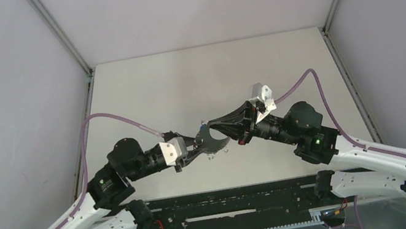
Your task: Put the keys on the keyring
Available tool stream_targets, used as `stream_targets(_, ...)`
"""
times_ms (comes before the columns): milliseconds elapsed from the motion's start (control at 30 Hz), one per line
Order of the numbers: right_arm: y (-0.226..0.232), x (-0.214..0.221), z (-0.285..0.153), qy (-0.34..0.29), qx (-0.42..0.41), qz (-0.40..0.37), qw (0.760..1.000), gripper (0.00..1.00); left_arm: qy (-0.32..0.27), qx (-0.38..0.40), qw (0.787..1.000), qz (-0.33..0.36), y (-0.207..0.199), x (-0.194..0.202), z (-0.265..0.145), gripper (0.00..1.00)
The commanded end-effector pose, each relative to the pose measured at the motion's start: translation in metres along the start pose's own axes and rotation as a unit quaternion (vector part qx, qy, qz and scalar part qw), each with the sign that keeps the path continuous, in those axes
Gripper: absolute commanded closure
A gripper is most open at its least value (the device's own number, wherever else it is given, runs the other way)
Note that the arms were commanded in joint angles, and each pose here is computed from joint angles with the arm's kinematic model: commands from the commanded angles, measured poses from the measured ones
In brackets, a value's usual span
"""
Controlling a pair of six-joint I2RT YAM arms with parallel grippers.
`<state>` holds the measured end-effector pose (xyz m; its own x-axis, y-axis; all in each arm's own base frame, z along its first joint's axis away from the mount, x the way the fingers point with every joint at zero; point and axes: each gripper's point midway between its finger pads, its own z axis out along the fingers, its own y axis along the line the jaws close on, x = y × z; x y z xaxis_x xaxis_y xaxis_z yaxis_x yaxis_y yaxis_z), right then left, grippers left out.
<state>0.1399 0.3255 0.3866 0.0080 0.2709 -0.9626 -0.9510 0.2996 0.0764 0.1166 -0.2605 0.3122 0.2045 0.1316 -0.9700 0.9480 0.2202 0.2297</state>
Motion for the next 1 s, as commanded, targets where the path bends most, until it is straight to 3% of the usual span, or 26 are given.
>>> stream_targets(0, 0.007, -0.044, 0.002, -0.063, -0.006, -0.008, 0.998, 1.0, 0.01, -0.047, 0.997, 0.058, 0.022, 0.007, 0.002, 0.77)
stream_targets(133, 0.011, -0.04, 0.001, -0.054, -0.013, 0.001, 0.998, 1.0, 0.0, -0.071, 0.993, 0.092, 0.033, 0.001, 0.003, 0.97)
stream_targets(267, 0.015, -0.037, 0.0, -0.048, -0.019, 0.005, 0.999, 1.0, 0.0, -0.079, 0.992, 0.098, 0.038, -0.003, 0.004, 1.0)
stream_targets(333, 0.017, -0.037, -0.002, -0.045, -0.021, 0.012, 0.999, 0.94, -0.001, -0.08, 0.99, 0.113, 0.039, -0.003, 0.004, 1.0)
stream_targets(467, 0.014, -0.042, -0.013, -0.042, -0.003, 0.039, 0.998, 0.6, -0.005, -0.089, 0.976, 0.197, 0.046, -0.004, 0.0, 1.0)
stream_targets(533, 0.01, -0.045, -0.02, -0.029, 0.014, 0.054, 0.998, 0.27, -0.006, -0.086, 0.963, 0.253, 0.048, -0.003, -0.002, 1.0)
stream_targets(667, 0.002, -0.049, -0.037, -0.005, 0.045, 0.082, 0.996, 0.01, -0.014, -0.076, 0.934, 0.348, 0.047, -0.006, -0.004, 1.0)
stream_targets(833, -0.024, -0.038, -0.059, 0.038, 0.122, 0.166, 0.978, 0.0, -0.03, -0.078, 0.88, 0.468, 0.045, -0.011, -0.009, 1.0)
stream_targets(933, -0.054, -0.017, -0.075, 0.062, 0.204, 0.24, 0.947, 0.0, -0.057, -0.081, 0.814, 0.573, 0.039, -0.021, -0.012, 1.0)
stream_targets(967, -0.059, -0.009, -0.079, 0.071, 0.222, 0.266, 0.936, 0.0, -0.067, -0.083, 0.782, 0.614, 0.035, -0.027, -0.015, 1.0)
